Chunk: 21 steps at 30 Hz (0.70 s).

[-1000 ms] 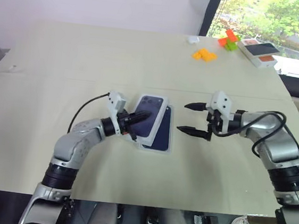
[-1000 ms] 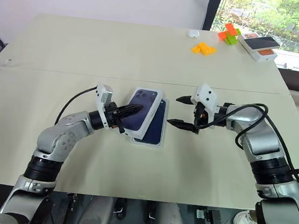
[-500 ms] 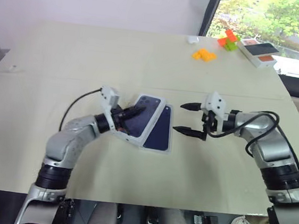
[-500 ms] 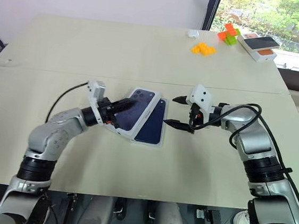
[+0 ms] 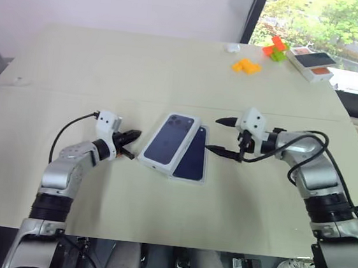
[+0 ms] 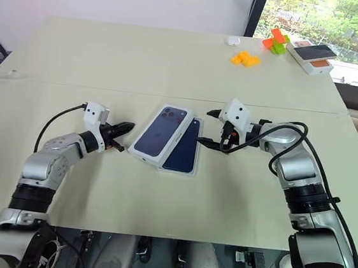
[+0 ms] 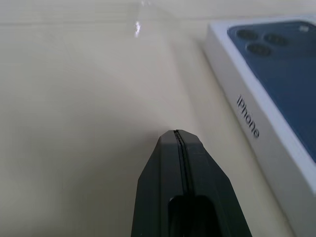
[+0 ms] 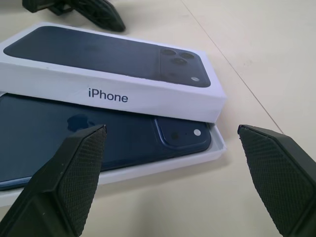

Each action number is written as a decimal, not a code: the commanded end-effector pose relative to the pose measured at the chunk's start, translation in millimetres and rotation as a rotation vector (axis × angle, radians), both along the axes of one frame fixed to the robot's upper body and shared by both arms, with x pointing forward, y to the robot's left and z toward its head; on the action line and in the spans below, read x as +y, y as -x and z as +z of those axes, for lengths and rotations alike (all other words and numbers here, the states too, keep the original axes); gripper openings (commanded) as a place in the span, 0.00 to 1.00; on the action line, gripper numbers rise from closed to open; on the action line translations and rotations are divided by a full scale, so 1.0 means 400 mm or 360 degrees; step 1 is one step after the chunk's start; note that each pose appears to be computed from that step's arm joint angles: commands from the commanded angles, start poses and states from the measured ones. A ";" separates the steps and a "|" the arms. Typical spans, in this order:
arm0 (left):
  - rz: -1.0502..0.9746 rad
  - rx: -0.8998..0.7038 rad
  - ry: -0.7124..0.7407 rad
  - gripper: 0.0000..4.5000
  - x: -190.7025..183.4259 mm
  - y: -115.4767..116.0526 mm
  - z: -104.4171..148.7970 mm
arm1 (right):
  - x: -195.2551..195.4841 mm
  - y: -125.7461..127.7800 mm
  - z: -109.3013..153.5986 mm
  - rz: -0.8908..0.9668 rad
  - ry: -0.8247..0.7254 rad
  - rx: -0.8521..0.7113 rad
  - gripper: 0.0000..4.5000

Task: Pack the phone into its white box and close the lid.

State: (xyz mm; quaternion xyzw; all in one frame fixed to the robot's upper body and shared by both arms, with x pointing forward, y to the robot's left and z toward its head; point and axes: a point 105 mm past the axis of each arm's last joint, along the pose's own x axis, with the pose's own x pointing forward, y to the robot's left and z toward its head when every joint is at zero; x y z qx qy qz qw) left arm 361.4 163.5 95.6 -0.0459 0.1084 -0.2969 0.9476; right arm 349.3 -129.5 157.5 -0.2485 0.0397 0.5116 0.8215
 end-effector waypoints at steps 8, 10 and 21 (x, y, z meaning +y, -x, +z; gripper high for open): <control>-0.0307 0.0098 0.0092 0.00 -0.126 0.026 -0.014 | -0.018 -0.015 0.034 -0.0066 -0.0010 -0.0122 0.99; -0.0345 0.0091 0.0100 0.00 -0.143 0.032 -0.013 | -0.026 -0.019 0.029 -0.0079 0.0020 -0.0131 0.99; -0.0477 0.0005 0.0192 0.00 -0.220 0.041 0.053 | -0.085 -0.036 -0.002 -0.0110 0.0245 -0.0167 0.99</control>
